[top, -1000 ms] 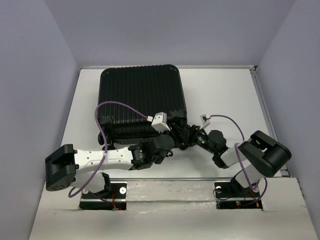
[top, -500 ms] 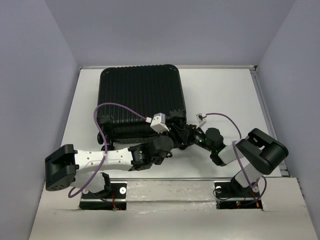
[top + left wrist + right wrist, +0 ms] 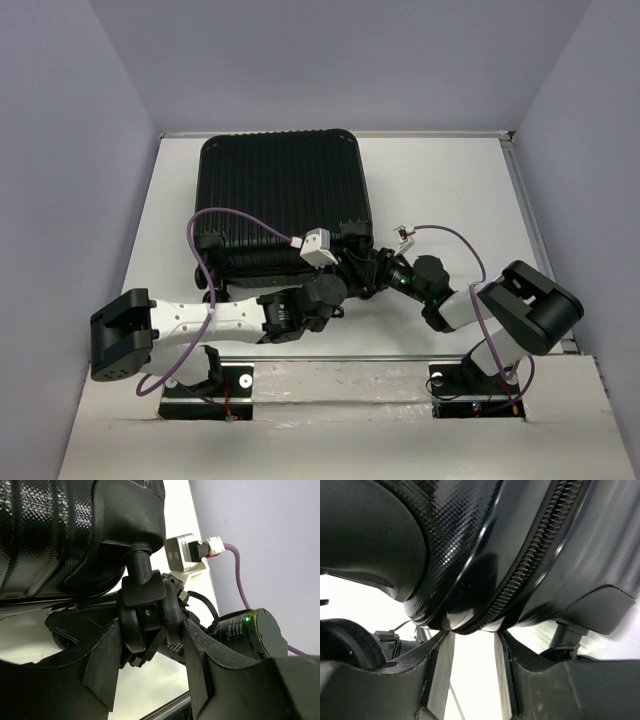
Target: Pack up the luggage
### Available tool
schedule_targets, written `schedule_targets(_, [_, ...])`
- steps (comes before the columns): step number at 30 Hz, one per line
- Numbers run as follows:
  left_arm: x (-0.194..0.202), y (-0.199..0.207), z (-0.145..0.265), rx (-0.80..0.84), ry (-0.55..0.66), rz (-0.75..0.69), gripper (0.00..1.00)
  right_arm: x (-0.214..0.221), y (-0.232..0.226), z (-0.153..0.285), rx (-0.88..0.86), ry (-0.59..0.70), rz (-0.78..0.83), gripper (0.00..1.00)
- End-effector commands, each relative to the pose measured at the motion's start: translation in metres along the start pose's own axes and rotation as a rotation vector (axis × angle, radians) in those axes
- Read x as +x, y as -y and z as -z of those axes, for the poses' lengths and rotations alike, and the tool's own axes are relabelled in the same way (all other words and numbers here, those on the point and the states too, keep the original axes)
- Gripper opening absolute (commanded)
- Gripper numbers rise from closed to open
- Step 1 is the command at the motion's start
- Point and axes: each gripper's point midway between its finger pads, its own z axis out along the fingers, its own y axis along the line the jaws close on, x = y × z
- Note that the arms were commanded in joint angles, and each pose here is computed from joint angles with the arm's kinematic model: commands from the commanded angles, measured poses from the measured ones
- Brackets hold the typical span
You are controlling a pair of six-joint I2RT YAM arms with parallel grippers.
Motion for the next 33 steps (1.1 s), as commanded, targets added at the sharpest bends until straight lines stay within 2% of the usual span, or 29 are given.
schedule_targets(1, [-0.027,0.06,0.017,0.176,0.05,0.182,0.06,-0.075,-0.111,0.008,-0.44,0.309,0.146,0.32])
schedule_targets(5, [-0.027,0.06,0.018,0.177,0.051,0.178,0.06,-0.081,-0.111,0.012,-0.425,0.344,0.152,0.14])
schedule_targets(8, [-0.028,0.057,0.017,0.169,0.057,0.169,0.06,-0.083,-0.113,0.021,-0.424,0.368,0.164,0.07])
schedule_targets(12, [-0.028,0.054,0.018,0.162,0.064,0.154,0.06,-0.08,-0.105,0.031,-0.391,0.384,0.164,0.07])
schedule_targets(23, [-0.035,0.046,0.023,0.149,0.08,0.134,0.06,-0.048,-0.055,0.048,-0.214,0.31,0.149,0.07])
schedule_targets(25, [-0.034,0.047,0.022,0.15,0.075,0.129,0.06,-0.053,-0.063,0.047,-0.215,0.306,0.171,0.07])
schedule_targets(26, [-0.033,0.047,0.022,0.15,0.072,0.125,0.06,-0.04,-0.043,0.038,-0.118,0.217,0.199,0.23])
schedule_targets(27, [-0.032,0.046,0.022,0.147,0.072,0.122,0.06,-0.039,-0.048,0.035,-0.121,0.194,0.214,0.37])
schedule_targets(29, [-0.032,0.047,0.022,0.148,0.07,0.122,0.06,-0.047,-0.066,0.04,-0.174,0.215,0.278,0.63])
schedule_targets(31, [-0.033,0.049,0.022,0.153,0.069,0.126,0.06,-0.048,-0.065,0.036,-0.138,0.183,0.319,0.74])
schedule_targets(33, [-0.032,0.051,0.022,0.16,0.06,0.128,0.06,-0.049,-0.071,0.029,-0.154,0.155,0.343,0.74])
